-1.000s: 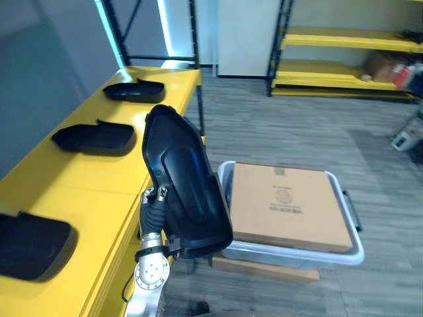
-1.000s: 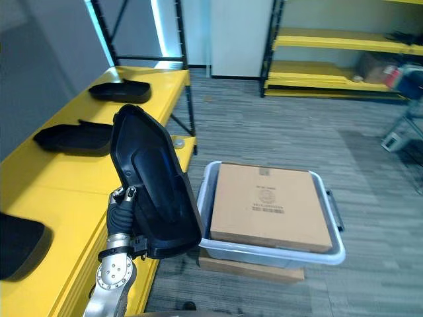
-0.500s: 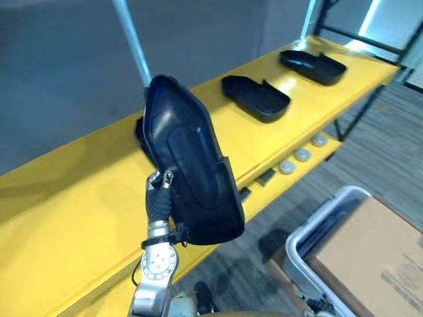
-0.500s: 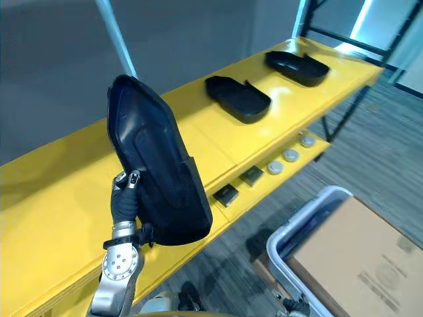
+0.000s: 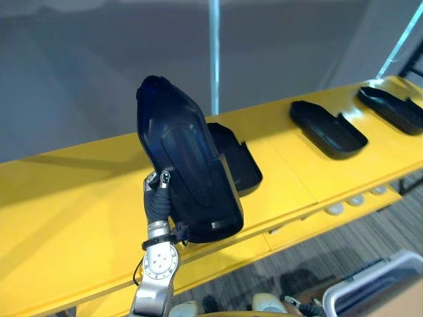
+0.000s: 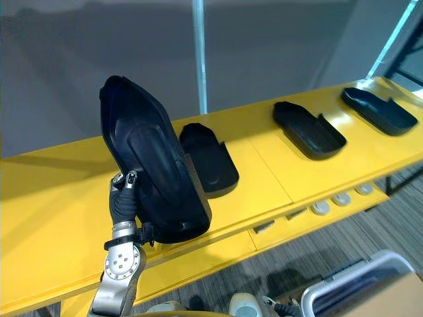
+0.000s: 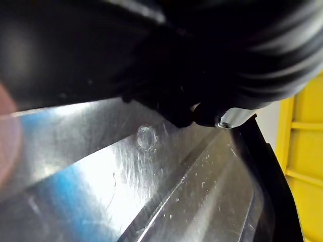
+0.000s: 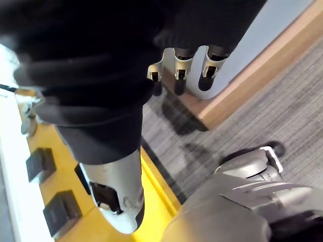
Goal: Walk over and take plastic housings, then place them on the shelf
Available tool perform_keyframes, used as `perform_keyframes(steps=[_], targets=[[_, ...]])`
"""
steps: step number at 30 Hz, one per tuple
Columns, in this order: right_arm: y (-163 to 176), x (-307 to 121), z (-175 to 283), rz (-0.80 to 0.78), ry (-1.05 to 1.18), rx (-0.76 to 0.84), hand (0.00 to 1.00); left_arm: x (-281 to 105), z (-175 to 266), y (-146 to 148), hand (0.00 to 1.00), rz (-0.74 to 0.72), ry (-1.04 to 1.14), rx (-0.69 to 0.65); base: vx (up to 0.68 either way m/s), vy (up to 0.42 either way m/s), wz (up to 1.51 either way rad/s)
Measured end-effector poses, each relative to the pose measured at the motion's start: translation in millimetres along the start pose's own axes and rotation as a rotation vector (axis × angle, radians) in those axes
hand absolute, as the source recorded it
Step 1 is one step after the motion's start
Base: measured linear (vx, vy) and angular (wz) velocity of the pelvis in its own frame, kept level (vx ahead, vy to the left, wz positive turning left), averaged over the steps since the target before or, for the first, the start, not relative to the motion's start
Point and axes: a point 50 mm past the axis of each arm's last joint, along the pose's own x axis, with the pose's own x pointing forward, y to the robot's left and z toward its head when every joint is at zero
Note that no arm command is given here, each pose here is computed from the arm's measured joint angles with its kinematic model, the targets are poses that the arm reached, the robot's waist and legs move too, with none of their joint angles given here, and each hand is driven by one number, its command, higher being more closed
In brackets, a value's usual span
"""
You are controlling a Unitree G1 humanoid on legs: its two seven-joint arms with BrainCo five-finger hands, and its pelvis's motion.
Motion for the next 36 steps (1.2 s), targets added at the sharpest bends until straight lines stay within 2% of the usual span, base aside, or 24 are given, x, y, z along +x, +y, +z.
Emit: perform_keyframes(steps=[9,14,21,25,29,36], targets=[[0.3,-4.1,-10.6,-0.005,0.027,0.008,0.0,-4.5,-4.3,5.5,1.0,-0.004,0.03,0.002,0.08,-0.053,0.2],[0.5,0.0,-5.9,-0.019,0.027,-0.001,0.0,0.3,0.4,16.3,1.0,0.064,0.004,0.005,-0.02,0.035,0.46],[-19.7,5.6,-15.8,-0.07,0.103,-0.055,0.0,2.4,-5.6,8.8,1.0,0.045,0.033,-0.036,0.0,0.4,0.28],[-7.4,2.4,-23.7,-0.057,0.134,-0.027,0.0,7.8,-12.7,18.5,1.0,0.028,0.036,0.048,-0.04,0.446,0.03],[-5.2,7.9,-12.6,-0.04,0.112,-0.084,0.0,11.3,-12.5,31.1,1.0,0.089,0.025,0.074,-0.15,0.396,-0.67],[-4.1,5.4,-12.3,-0.024,0.089,-0.076,0.0,6.5,-18.5,5.9,1.0,0.031,0.068,0.015,-0.12,0.078,0.06]])
